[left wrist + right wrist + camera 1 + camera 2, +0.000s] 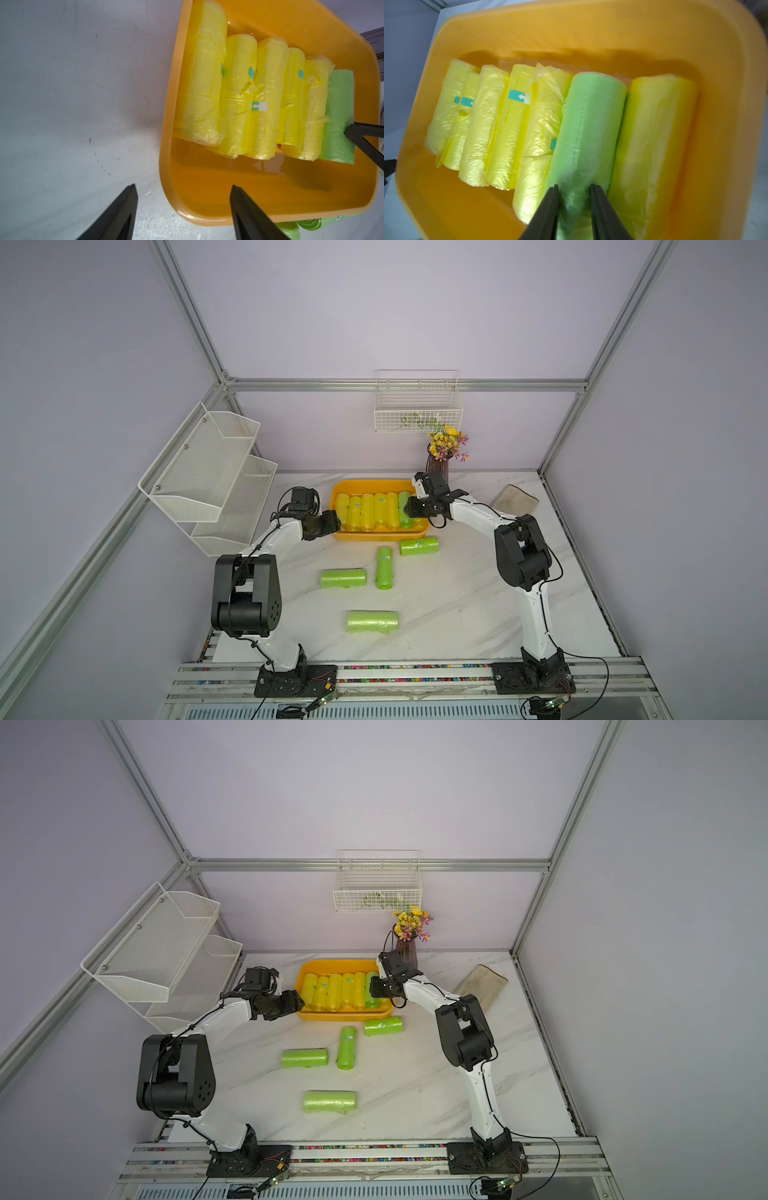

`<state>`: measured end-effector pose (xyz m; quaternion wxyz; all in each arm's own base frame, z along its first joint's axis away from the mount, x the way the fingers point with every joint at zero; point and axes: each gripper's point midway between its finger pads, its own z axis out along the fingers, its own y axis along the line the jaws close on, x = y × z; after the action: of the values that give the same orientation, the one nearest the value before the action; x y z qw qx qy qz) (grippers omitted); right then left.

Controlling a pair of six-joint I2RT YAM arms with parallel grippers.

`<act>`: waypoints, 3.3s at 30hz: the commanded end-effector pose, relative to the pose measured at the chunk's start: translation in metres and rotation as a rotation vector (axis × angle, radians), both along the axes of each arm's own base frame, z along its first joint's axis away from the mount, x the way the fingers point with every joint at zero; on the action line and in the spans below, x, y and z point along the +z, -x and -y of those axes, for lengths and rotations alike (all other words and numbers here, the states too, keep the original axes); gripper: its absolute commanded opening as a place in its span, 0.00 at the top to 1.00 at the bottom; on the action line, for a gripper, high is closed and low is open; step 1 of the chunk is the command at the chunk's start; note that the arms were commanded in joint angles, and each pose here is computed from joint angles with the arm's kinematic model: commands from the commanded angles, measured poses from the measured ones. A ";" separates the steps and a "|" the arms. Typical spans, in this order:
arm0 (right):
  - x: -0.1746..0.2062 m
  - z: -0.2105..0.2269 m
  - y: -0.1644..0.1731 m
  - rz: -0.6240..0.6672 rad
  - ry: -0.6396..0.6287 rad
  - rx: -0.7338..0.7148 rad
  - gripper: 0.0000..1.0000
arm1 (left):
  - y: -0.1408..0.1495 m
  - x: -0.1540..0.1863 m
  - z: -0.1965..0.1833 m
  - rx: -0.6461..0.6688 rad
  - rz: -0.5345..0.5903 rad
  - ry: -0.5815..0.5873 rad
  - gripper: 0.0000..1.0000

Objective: Put the roll of trash bags into the storage box
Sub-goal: Place the roll of trash bags in the storage box, then pick up the roll of trash bags from the center of the board.

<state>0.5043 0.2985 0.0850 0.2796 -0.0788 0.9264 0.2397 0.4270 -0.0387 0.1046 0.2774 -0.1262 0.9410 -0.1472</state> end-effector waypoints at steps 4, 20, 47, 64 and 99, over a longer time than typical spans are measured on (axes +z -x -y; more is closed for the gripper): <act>-0.052 0.012 0.029 -0.118 0.126 0.011 0.72 | -0.002 0.021 0.005 -0.014 0.063 0.007 0.29; 0.048 -0.003 -0.002 0.058 -0.057 -0.013 0.69 | 0.000 0.031 0.004 -0.011 0.086 0.003 0.28; 0.014 -0.005 -0.024 0.025 -0.072 -0.080 0.72 | 0.009 0.036 0.005 -0.016 0.099 0.004 0.27; 0.092 0.024 0.044 0.142 -0.081 0.003 0.63 | 0.031 0.027 0.012 -0.038 0.053 -0.016 0.25; 0.017 0.084 0.130 -0.034 -0.075 0.006 0.55 | 0.104 -0.027 0.175 -0.413 -0.139 -0.033 0.20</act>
<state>0.3698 0.2184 0.0880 0.2448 -0.0744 0.9296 0.2654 0.3079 -0.1907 0.0637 0.1542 0.0617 0.9762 -0.1397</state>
